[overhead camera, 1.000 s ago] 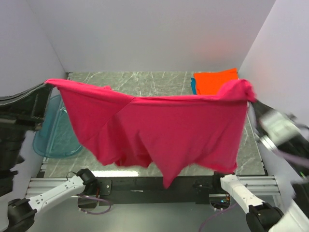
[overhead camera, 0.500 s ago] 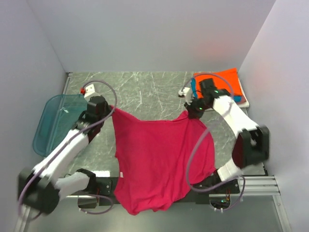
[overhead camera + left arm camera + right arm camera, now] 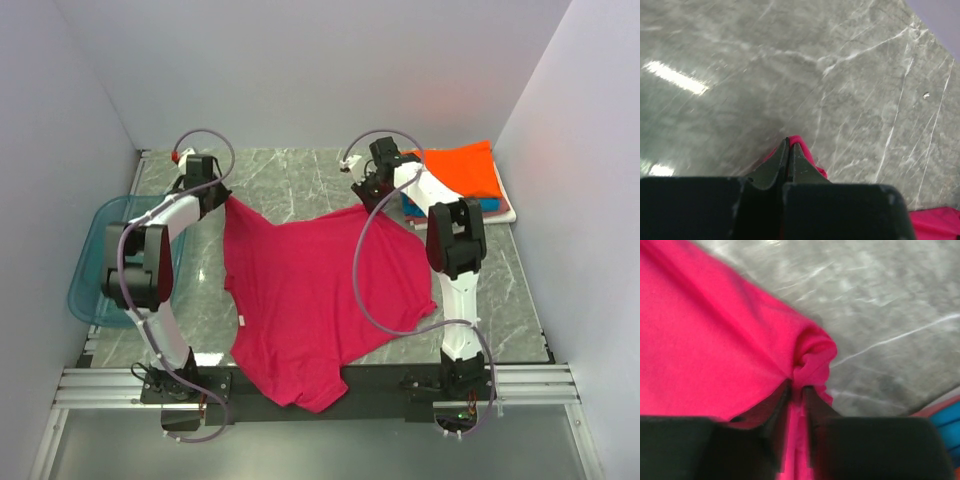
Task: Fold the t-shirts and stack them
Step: Flatten the tshirt out
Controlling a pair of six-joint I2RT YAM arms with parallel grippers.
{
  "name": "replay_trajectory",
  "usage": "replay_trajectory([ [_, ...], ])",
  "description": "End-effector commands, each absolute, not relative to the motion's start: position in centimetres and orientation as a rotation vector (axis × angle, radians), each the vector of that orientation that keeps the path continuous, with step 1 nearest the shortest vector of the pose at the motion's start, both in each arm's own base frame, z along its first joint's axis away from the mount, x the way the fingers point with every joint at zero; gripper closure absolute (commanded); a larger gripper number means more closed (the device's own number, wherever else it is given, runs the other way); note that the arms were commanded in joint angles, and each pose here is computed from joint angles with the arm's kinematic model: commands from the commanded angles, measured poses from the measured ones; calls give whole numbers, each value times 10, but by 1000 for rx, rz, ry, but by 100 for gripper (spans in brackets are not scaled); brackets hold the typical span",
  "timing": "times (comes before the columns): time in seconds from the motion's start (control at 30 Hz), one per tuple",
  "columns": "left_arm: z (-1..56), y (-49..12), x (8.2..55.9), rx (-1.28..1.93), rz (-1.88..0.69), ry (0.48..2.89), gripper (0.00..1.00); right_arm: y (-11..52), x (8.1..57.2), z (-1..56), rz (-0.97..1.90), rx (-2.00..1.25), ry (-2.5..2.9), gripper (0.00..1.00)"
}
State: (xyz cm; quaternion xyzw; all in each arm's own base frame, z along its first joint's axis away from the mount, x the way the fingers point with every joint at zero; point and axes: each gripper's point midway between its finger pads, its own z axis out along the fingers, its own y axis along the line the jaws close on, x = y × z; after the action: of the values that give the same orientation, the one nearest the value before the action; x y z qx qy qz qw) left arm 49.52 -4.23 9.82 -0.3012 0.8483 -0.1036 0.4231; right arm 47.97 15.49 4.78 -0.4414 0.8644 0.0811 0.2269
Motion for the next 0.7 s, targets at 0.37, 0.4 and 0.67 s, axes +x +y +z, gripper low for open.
replay_trajectory([
  [0.37,93,-48,544,-653,-313,2174,100,125,569,87,-77,-906,2297,64],
  [0.4,94,-49,546,-650,-317,2171,100,124,573,91,-84,-897,2288,67],
  [0.67,96,-50,555,-630,-329,2179,100,111,594,75,-202,-883,2308,59],
])
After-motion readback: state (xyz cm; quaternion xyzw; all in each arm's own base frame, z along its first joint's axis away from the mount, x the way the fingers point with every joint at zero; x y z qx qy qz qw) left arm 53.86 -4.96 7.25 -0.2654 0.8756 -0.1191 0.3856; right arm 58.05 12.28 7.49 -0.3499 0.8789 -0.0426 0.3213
